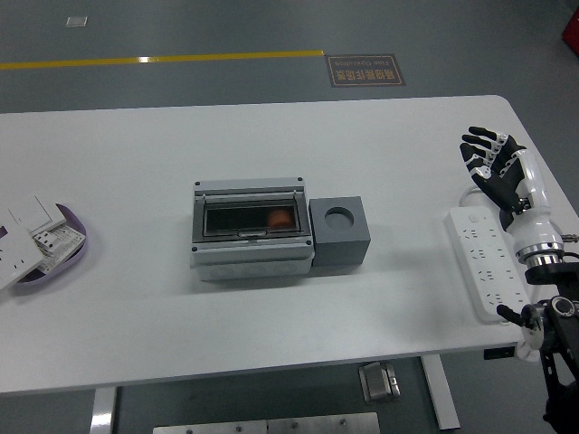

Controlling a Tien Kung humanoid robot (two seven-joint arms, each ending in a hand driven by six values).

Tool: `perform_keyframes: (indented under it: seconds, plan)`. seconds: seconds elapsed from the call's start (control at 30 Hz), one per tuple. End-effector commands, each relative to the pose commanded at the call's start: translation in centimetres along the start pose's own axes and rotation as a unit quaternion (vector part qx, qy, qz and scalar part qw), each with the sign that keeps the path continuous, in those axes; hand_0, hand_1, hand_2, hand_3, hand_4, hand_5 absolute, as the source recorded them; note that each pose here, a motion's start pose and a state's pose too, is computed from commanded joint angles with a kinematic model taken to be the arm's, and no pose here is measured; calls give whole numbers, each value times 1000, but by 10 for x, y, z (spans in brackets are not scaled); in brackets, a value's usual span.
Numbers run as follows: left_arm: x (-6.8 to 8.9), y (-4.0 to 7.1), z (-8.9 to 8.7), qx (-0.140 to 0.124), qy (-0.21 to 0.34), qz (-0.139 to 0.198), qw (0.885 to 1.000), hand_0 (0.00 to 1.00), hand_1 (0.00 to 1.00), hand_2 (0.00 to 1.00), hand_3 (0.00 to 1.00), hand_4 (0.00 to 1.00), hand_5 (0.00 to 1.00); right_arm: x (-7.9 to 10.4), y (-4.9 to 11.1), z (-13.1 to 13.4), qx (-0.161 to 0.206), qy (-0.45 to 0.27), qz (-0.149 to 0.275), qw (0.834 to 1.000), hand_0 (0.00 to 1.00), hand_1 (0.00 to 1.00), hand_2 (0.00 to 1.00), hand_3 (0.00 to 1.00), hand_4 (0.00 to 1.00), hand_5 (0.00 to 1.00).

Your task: Pick up the cylinder from the cube,place it in the box,flap close box

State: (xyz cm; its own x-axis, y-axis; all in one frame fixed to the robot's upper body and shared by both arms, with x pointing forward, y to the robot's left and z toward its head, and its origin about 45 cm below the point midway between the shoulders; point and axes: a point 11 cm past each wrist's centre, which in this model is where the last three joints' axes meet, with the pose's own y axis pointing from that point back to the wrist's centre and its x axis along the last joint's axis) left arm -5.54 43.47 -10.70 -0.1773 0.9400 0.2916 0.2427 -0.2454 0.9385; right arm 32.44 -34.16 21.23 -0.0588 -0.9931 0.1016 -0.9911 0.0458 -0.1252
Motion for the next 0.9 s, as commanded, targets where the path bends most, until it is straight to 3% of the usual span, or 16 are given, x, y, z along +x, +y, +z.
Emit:
perform_keyframes:
  seconds: [0.5, 0.9]
  plan:
    - [-8, 0, 1, -1, -9, -7, 1000, 633, 633, 609, 651, 724, 249, -25, -11, -4, 18, -27, -35, 999, 760, 698, 702, 682, 745, 253]
    - [-11, -1, -5, 7, -14, -9, 1000, 633, 634, 609, 651, 724, 248, -20, -7, -5, 32, -31, -25, 999, 773, 712, 710, 696, 741, 236]
